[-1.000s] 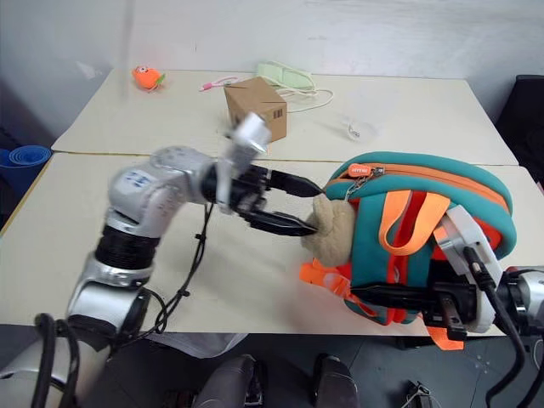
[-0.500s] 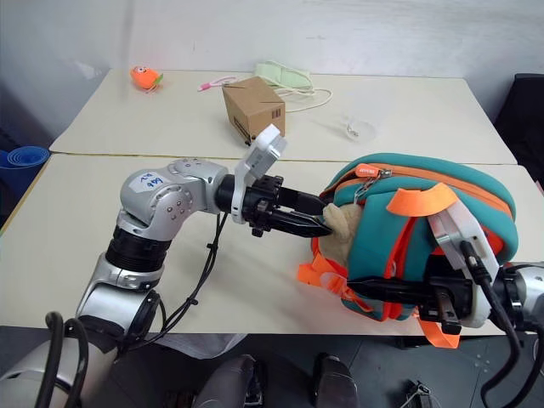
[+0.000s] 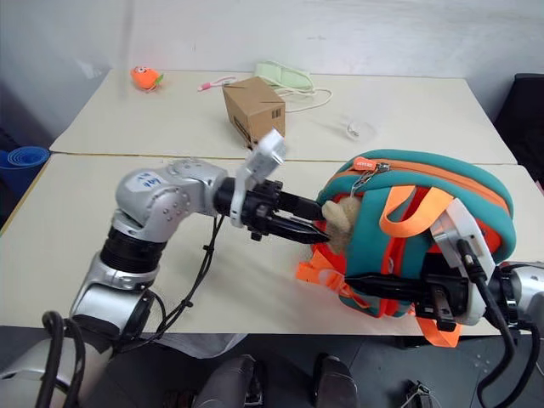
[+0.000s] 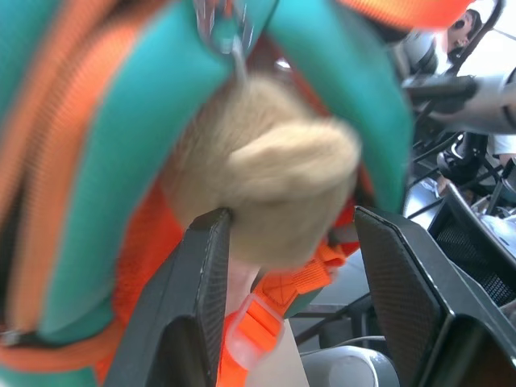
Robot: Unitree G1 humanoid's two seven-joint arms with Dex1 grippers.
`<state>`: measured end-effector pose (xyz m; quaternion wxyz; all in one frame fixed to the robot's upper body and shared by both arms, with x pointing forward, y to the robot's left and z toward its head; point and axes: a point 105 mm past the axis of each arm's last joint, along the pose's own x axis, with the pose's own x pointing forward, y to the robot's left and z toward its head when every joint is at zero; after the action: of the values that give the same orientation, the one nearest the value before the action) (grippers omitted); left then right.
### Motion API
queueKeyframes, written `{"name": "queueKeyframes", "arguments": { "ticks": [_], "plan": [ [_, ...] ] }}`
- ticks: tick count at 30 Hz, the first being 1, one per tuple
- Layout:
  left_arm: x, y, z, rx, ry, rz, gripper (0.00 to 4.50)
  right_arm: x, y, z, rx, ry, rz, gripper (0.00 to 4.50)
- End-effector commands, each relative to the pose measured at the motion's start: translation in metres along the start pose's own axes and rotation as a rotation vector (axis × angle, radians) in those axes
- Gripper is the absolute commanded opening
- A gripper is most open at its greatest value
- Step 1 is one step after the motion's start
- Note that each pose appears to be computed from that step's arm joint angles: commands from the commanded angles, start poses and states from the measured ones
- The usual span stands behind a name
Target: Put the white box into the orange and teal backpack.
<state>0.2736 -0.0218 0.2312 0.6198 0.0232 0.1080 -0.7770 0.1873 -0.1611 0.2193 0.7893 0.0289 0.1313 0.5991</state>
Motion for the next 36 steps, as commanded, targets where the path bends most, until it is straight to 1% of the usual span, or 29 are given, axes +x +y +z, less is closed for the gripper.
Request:
{"name": "queueKeyframes", "arguments": {
  "ticks": [1,5,9,12,17,19,23,25,28,31,34,36],
  "plan": [
    [0.012,0.000,0.006,0.054,-0.010,0.007,2.49,0.002,0.005,0.004,-0.012,-0.020,0.024,0.00],
    [0.020,0.013,0.007,0.054,-0.028,0.071,2.49,0.003,0.006,0.003,-0.009,-0.025,0.024,0.00],
    [0.020,0.015,0.011,0.039,-0.056,0.082,2.49,0.004,0.007,0.002,-0.004,-0.029,0.021,0.00],
    [0.019,0.010,0.018,0.024,-0.102,0.048,1.96,0.004,0.007,0.000,-0.001,-0.030,0.016,0.00],
    [0.017,0.008,0.021,0.023,-0.121,0.034,0.49,0.005,0.006,0.001,-0.002,-0.034,0.013,0.00],
    [0.014,0.007,0.022,0.023,-0.125,0.029,0.01,0.003,0.006,0.001,-0.004,-0.035,0.009,0.00],
    [-0.001,0.005,0.026,0.033,-0.135,0.023,0.01,-0.002,0.004,0.001,-0.008,-0.036,-0.008,0.00],
    [-0.017,0.008,0.032,0.051,-0.134,0.049,0.01,-0.007,0.002,0.000,-0.010,-0.033,-0.028,0.00],
    [-0.062,0.008,0.039,0.081,-0.097,0.067,0.01,-0.018,0.000,0.001,0.001,-0.054,-0.062,0.00],
    [-0.092,0.009,0.040,0.113,-0.058,0.100,0.01,-0.024,-0.001,0.002,0.004,-0.069,-0.082,0.00],
    [-0.130,0.023,0.025,0.163,0.059,0.223,0.01,-0.035,-0.003,0.001,0.005,-0.090,-0.105,0.00],
    [-0.143,0.029,0.007,0.195,0.161,0.266,0.01,-0.040,-0.005,0.000,0.012,-0.105,-0.111,0.00]
  ]
}}
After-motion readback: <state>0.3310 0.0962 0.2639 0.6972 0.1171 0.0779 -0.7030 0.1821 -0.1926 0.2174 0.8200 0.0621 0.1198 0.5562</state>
